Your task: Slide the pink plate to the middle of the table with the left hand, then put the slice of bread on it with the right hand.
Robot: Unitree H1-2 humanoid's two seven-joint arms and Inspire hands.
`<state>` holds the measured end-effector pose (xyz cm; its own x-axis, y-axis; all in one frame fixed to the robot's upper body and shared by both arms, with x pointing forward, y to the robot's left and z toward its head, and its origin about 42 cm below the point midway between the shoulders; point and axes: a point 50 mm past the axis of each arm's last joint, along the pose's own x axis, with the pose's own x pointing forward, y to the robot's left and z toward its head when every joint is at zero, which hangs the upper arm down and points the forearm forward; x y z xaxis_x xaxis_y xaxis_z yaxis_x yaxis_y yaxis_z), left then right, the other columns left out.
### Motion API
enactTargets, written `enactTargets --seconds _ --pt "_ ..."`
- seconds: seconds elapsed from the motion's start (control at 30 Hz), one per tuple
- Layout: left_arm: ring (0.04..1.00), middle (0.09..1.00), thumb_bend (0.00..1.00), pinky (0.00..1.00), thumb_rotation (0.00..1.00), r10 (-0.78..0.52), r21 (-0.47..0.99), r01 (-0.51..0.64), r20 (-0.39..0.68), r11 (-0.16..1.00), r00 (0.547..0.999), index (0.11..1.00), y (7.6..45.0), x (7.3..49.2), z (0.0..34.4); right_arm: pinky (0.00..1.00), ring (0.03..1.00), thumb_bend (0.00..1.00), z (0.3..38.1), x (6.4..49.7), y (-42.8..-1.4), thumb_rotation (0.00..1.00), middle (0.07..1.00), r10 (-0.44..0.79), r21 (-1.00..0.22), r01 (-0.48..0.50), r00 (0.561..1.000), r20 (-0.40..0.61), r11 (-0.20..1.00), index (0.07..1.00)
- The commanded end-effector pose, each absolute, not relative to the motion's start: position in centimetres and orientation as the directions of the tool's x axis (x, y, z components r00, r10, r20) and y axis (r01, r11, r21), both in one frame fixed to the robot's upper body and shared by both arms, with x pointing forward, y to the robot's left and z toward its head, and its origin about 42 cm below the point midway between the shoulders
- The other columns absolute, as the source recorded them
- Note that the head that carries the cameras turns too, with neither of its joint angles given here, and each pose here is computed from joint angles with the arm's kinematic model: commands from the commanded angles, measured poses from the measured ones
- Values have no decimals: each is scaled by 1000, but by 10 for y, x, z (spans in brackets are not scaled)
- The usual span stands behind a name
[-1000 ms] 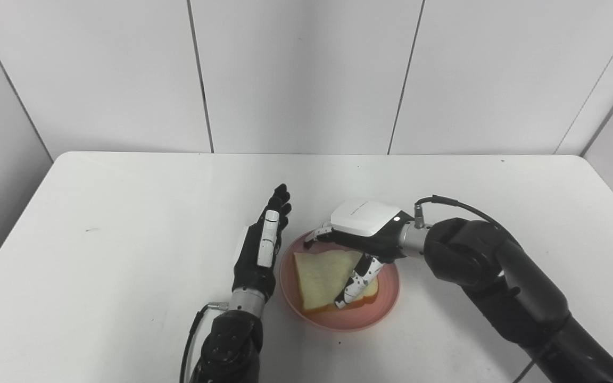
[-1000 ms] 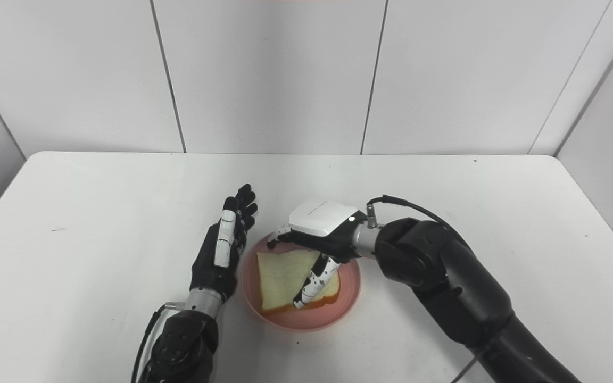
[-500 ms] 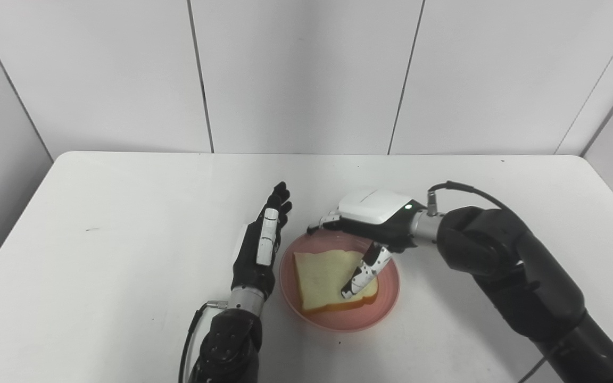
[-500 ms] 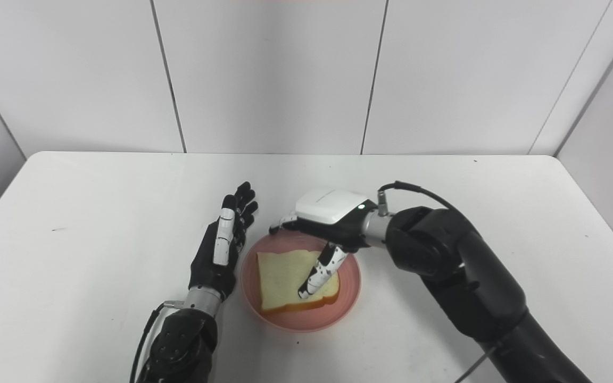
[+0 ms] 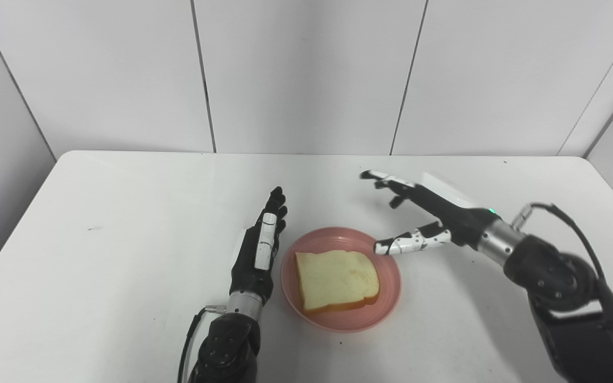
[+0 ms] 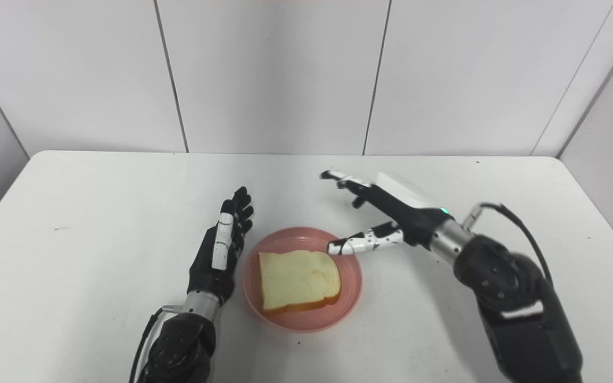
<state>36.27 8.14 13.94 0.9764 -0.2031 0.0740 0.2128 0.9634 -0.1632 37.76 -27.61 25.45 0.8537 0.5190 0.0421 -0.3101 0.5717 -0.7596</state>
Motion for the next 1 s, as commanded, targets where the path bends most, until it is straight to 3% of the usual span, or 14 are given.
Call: enactTargets --seconds 0.0,0.13,0.3,0.43,0.97 --pt "994 992 741 1000 1000 -205 -170 229 148 958 968 941 83 366 151 794 923 767 261 378 -271 783 982 486 -694 -233 853 191 681 981" --pt "1000 998 732 1000 1000 -200 -176 227 156 958 967 947 87 366 148 863 946 735 237 370 -263 900 993 414 -543 -225 873 255 809 1000" --pt "1000 1000 735 1000 1000 -206 -186 233 153 954 967 957 92 365 146 944 994 679 220 367 -253 893 1000 381 -338 -276 874 301 900 1000" --pt "1000 1000 733 1000 1000 -209 -194 238 158 952 965 965 96 365 145 984 1000 689 215 365 -247 907 1000 317 -226 -251 888 332 941 1000" --pt "1000 1000 710 1000 1000 -213 -203 244 163 948 963 975 101 363 146 1000 1000 692 204 366 -241 961 1000 128 -101 -96 915 383 990 1000"
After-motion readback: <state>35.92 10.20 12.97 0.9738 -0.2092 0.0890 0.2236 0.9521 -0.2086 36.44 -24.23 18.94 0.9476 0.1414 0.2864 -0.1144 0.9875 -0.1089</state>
